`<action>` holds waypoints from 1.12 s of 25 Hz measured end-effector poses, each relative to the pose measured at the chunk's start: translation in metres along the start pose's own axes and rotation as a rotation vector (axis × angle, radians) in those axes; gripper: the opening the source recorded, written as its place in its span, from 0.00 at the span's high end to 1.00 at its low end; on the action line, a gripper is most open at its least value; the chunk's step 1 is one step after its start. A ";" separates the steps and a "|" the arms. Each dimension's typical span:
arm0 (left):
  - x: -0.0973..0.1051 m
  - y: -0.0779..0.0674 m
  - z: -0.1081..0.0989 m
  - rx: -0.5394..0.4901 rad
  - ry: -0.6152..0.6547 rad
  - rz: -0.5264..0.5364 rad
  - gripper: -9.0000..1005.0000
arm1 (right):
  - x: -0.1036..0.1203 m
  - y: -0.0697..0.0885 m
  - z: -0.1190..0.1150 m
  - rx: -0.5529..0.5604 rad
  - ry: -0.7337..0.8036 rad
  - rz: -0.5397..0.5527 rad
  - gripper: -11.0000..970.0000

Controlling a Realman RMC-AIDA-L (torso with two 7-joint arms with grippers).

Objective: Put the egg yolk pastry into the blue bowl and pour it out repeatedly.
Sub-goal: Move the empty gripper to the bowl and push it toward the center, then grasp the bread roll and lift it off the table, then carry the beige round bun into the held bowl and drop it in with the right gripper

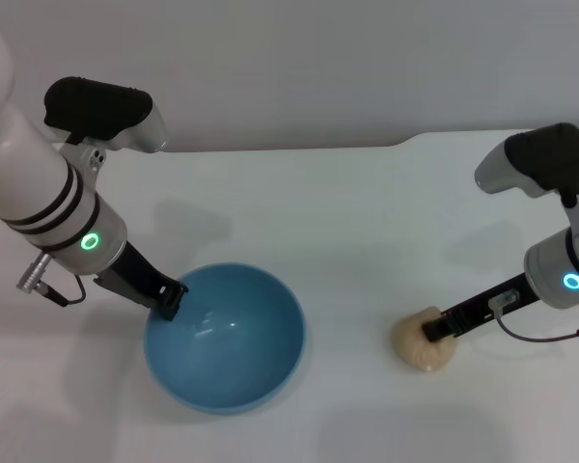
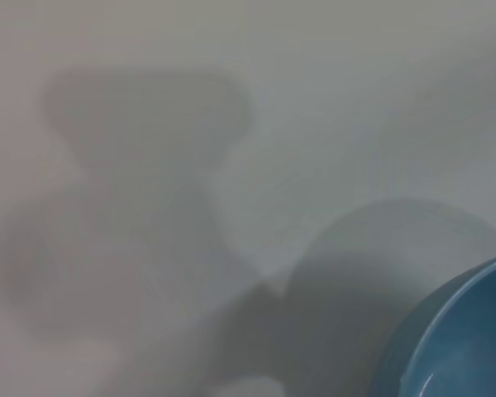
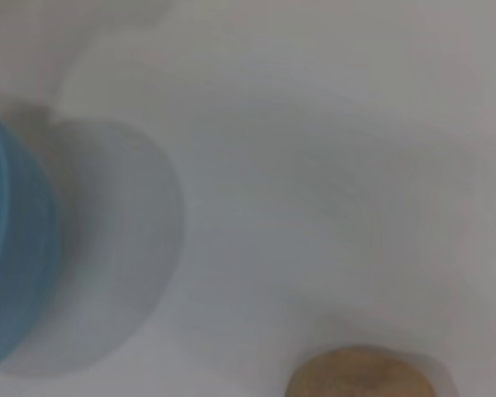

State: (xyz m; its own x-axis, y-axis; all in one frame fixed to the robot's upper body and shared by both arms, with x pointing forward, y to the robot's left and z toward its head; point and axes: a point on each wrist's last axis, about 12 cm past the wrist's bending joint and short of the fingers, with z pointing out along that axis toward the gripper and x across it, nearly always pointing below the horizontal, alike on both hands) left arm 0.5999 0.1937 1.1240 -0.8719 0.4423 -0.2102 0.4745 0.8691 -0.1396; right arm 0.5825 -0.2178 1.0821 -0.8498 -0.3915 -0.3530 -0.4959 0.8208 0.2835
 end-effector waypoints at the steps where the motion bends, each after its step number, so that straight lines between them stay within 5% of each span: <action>1: -0.001 0.000 0.000 0.000 -0.001 0.004 0.99 | -0.001 0.000 -0.002 0.000 -0.004 -0.003 0.74; 10: -0.002 -0.001 0.000 0.002 0.002 0.020 0.99 | -0.006 0.006 -0.017 -0.017 -0.037 -0.029 0.84; 17: -0.006 -0.005 -0.003 0.001 0.005 0.036 0.99 | -0.034 0.033 -0.057 -0.065 -0.200 -0.144 0.87; 28: -0.016 -0.021 -0.003 0.011 -0.003 0.089 0.99 | -0.077 0.076 -0.077 -0.154 -0.356 -0.315 0.93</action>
State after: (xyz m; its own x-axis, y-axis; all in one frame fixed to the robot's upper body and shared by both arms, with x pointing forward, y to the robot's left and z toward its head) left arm 0.6039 0.1694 1.1336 -0.8259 0.5167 -0.2256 0.5512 0.8241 -0.1307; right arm 0.5962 -0.1577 1.1997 -0.5537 -0.4224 -0.7176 -0.7625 0.6036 0.2330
